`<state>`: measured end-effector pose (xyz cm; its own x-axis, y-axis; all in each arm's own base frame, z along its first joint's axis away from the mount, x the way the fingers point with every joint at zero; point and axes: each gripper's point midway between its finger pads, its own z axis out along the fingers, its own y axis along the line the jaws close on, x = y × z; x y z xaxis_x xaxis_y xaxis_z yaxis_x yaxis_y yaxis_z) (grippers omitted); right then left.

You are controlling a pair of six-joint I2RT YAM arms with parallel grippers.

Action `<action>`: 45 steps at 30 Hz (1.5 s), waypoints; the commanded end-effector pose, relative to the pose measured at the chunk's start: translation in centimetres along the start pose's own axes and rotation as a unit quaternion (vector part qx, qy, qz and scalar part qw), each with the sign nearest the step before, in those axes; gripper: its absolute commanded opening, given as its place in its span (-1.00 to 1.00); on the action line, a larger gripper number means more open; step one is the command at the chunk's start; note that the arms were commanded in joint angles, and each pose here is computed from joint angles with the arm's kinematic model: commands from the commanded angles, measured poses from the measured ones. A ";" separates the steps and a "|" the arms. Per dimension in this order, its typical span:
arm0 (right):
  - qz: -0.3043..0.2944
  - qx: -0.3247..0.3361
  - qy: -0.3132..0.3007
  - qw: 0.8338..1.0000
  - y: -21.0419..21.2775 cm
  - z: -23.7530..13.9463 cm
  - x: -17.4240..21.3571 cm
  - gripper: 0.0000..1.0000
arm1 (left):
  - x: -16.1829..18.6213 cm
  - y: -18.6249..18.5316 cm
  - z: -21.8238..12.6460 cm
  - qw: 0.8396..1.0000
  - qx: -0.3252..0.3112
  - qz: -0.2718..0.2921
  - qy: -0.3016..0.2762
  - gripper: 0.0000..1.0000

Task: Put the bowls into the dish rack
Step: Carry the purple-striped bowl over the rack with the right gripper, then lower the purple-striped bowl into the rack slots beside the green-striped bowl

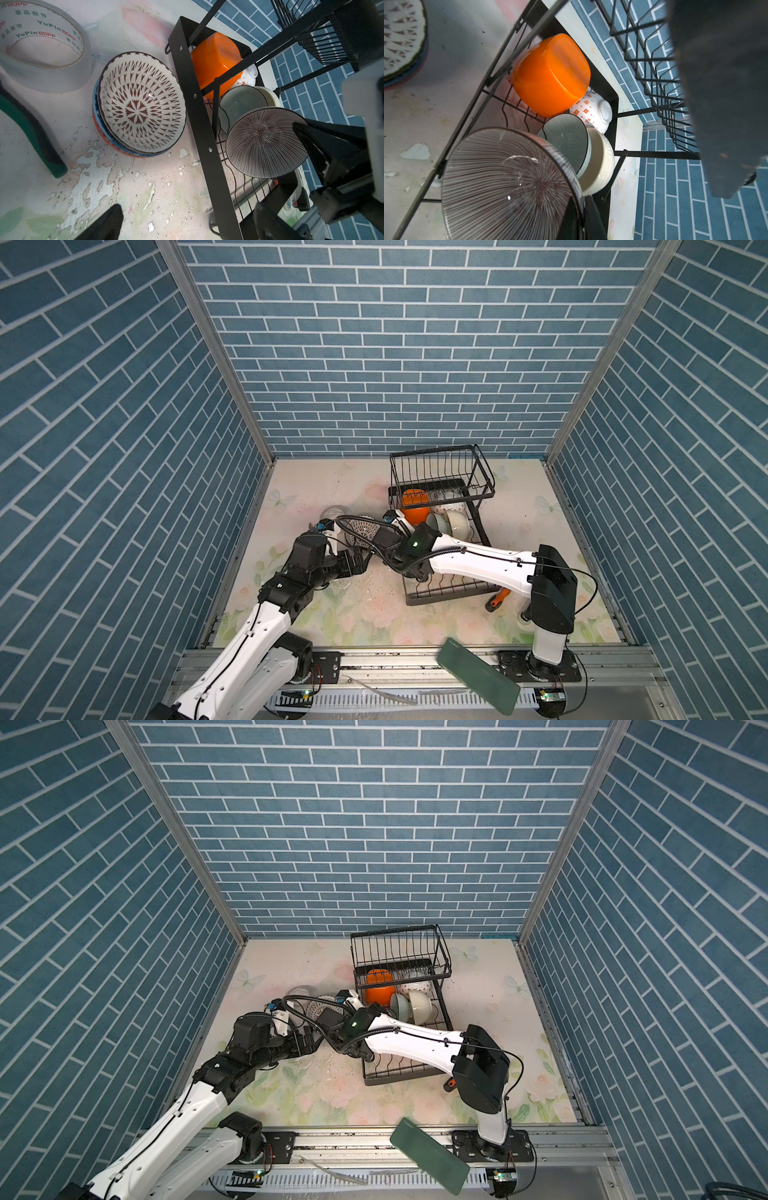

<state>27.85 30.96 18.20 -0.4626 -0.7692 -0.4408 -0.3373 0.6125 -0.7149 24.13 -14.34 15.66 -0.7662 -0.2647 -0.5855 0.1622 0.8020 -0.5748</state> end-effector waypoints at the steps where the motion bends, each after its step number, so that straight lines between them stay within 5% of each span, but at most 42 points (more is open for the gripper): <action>1: -0.006 0.040 -0.001 0.999 -0.9 0.8 0.1 -1.00 | 0.2 0.3 0.2 1.000 -0.004 -0.002 0.001 0.99; 45: -0.048 0.136 0.001 0.989 0.1 6.3 -0.7 -1.00 | 0.9 1.0 1.0 1.000 -0.008 -0.005 0.010 0.99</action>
<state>32.81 31.07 14.49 -0.4458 -0.8132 -0.3742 -0.2098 0.5013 -0.8394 24.42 -14.45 14.34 -0.7807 -0.2620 -0.5673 0.1458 0.8064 -0.5731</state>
